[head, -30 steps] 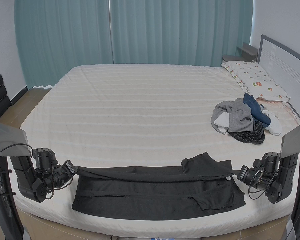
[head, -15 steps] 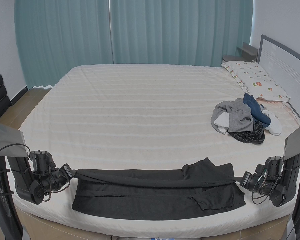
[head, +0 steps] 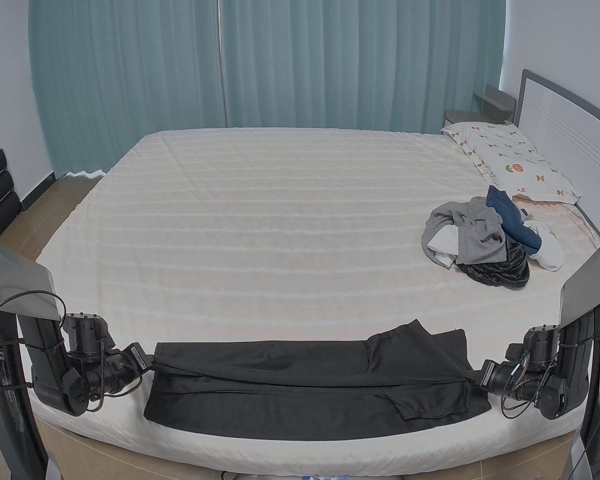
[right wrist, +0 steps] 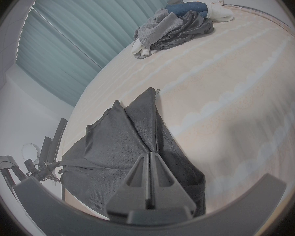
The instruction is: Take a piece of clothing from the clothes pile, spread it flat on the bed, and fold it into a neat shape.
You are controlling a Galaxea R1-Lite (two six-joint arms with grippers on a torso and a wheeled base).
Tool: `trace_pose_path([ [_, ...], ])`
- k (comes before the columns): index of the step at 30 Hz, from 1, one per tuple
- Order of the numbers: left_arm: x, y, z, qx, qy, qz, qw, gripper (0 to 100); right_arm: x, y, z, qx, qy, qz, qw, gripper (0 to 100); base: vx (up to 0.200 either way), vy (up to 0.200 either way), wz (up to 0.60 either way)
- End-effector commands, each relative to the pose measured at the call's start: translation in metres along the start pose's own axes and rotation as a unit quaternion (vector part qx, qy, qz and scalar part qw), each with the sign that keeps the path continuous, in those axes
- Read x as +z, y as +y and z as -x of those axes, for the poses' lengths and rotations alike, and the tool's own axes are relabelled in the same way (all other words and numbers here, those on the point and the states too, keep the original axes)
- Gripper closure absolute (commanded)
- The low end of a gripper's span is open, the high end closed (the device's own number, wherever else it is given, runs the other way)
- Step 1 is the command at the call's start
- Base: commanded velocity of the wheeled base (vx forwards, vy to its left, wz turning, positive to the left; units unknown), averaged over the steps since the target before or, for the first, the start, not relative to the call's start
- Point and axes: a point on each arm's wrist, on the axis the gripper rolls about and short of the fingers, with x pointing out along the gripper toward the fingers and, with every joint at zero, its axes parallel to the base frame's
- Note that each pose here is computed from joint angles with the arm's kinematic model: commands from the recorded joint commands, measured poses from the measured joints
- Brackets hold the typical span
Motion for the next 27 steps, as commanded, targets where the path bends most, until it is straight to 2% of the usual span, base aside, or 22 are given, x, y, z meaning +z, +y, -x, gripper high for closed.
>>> trace_pose_path([
  [1,-0.003,0.002,-0.001,0.004,0.007,0.001,1.0000,100,-0.002,0.000,-0.002,0.001,0.002,0.000,1.0000,100,0.000,0.000,0.00],
  [4,-0.004,0.002,-0.001,0.004,0.009,0.002,1.0000,100,-0.001,0.000,-0.003,0.002,0.000,0.002,1.0000,100,0.000,0.000,0.00],
  [5,-0.004,0.002,0.000,0.004,0.010,0.001,0.9999,0,-0.001,0.001,-0.003,0.002,-0.001,0.002,1.0000,100,0.000,0.000,0.00],
  [8,-0.003,0.001,0.001,0.002,0.007,0.001,1.0000,0,-0.001,0.001,-0.003,0.002,-0.001,0.003,1.0000,100,0.000,0.000,0.00],
  [9,-0.003,0.000,0.001,0.001,0.006,0.001,1.0000,0,0.000,0.002,-0.003,0.004,-0.003,0.003,1.0000,0,0.000,0.000,0.00],
  [16,0.002,-0.003,0.009,-0.005,-0.005,0.003,1.0000,0,0.010,0.007,0.006,0.016,-0.026,-0.004,0.9995,0,0.000,0.000,0.00],
  [19,0.009,-0.006,0.010,-0.019,-0.016,0.012,0.9996,0,0.020,0.012,0.010,0.027,-0.049,-0.026,0.9981,0,0.000,0.000,0.00],
  [24,0.023,-0.015,-0.005,-0.044,-0.038,0.057,0.9967,0,0.031,0.010,0.005,0.035,-0.070,-0.062,0.9950,0,0.000,0.000,0.00],
  [27,0.021,-0.014,-0.020,-0.043,-0.034,0.058,0.9968,0,0.030,0.004,-0.002,0.028,-0.067,-0.072,0.9948,0,0.000,0.000,0.00],
])
